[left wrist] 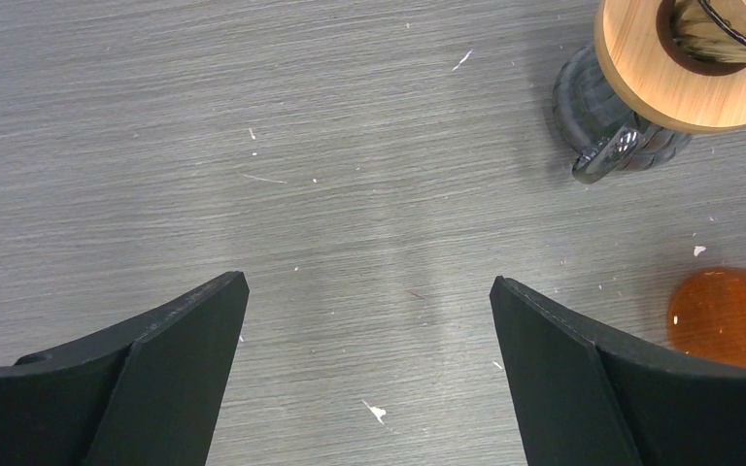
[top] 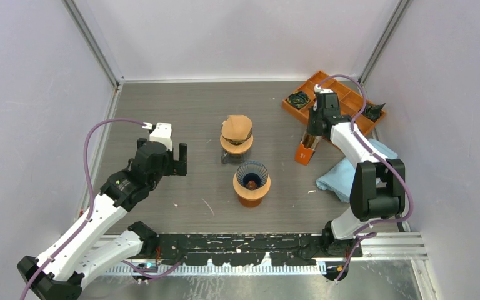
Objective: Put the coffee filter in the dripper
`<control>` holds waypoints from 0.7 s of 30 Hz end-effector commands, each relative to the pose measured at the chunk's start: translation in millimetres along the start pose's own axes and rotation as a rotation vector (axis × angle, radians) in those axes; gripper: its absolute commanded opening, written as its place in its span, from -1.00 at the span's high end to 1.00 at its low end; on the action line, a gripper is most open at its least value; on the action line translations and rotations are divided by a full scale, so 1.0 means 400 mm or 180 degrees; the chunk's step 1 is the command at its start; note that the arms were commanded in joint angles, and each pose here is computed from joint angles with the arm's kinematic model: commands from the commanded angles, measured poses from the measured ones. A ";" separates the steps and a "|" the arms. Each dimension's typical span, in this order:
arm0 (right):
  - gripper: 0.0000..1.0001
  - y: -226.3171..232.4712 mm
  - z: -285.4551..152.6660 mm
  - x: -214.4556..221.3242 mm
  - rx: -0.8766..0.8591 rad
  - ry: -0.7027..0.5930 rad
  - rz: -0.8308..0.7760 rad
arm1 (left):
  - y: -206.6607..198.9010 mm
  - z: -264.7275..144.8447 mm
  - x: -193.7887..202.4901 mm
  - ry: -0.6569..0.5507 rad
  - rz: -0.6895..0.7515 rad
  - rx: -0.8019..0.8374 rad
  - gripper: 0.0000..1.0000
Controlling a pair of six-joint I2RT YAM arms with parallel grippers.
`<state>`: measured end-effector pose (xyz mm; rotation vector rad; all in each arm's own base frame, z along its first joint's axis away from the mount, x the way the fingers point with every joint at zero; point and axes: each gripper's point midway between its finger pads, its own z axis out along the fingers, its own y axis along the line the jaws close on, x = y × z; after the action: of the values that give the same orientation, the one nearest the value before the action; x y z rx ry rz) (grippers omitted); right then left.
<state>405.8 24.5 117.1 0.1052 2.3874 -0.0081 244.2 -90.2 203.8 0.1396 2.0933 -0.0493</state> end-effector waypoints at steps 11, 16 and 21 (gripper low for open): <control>0.99 0.004 -0.115 -0.148 -0.0050 -0.0522 0.0131 | -0.028 -0.021 -0.062 -0.0201 -0.0104 0.0219 -0.98; 0.99 0.001 -0.173 -0.169 -0.0042 -0.0555 0.0181 | -0.051 -0.039 -0.082 -0.0152 -0.0102 0.0387 -0.98; 0.99 0.007 -0.236 -0.185 -0.0094 -0.0538 0.0281 | -0.080 -0.067 -0.100 -0.0012 -0.0039 0.0609 -0.98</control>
<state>403.5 25.7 193.9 0.1423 2.2750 0.0262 240.5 -110.8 225.6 0.2029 2.1034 -0.1725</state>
